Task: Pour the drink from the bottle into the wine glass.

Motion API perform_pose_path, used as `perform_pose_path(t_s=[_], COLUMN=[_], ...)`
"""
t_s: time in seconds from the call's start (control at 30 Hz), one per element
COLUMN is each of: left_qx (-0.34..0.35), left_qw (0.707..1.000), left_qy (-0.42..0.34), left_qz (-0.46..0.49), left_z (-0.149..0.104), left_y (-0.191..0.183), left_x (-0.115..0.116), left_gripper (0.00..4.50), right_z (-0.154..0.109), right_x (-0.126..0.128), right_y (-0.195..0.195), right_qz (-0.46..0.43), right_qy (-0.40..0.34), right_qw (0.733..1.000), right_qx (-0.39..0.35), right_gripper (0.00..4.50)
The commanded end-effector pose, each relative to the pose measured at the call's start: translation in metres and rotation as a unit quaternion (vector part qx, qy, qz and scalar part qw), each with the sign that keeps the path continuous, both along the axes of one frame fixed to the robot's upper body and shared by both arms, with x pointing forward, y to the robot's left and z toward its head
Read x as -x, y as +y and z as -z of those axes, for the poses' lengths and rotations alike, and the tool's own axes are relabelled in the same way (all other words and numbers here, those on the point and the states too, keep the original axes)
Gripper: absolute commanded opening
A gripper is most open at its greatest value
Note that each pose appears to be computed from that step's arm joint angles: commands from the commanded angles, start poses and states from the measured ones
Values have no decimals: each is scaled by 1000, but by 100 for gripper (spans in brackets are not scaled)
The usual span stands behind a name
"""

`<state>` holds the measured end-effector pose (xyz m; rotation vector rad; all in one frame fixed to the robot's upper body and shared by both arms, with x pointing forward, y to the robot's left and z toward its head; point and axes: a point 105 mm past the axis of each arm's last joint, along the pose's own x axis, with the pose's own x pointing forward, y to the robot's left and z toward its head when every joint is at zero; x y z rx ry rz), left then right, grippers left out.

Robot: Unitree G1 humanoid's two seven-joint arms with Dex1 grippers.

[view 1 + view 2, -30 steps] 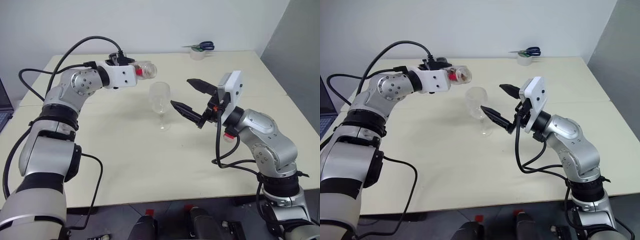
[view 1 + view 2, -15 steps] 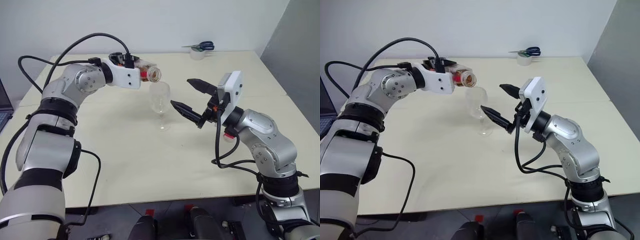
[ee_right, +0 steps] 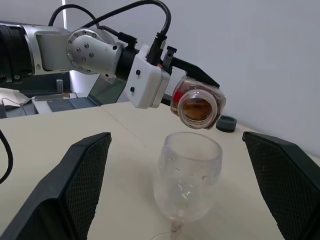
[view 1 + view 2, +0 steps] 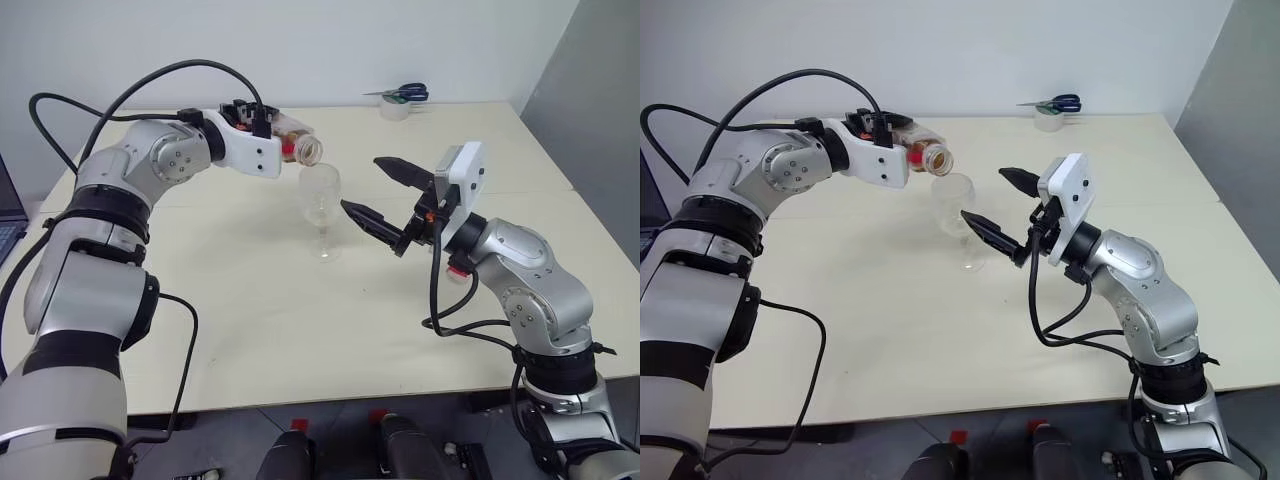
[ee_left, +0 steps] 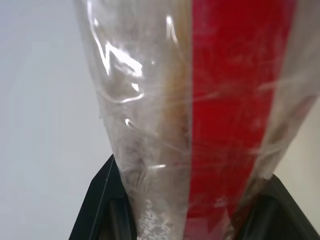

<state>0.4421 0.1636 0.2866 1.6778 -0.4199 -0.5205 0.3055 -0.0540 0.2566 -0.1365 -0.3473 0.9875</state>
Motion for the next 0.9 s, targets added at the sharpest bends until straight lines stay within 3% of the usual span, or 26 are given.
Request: perform_pose_path(t_s=[0.03, 0.9], left_qx=[5, -16], left_qw=[999, 998], left_qy=[-42, -56], left_qz=[1, -19], left_z=[-28, -32], left_y=[3, 11], left_x=[3, 1], left_gripper=[177, 177], right_z=[-11, -9], right_x=[3, 2], right_y=[-1, -1], right_qz=[4, 6], right_qy=[-25, -25], right_qw=[1000, 1000], right_qx=[-11, -11], right_gripper=[450, 450])
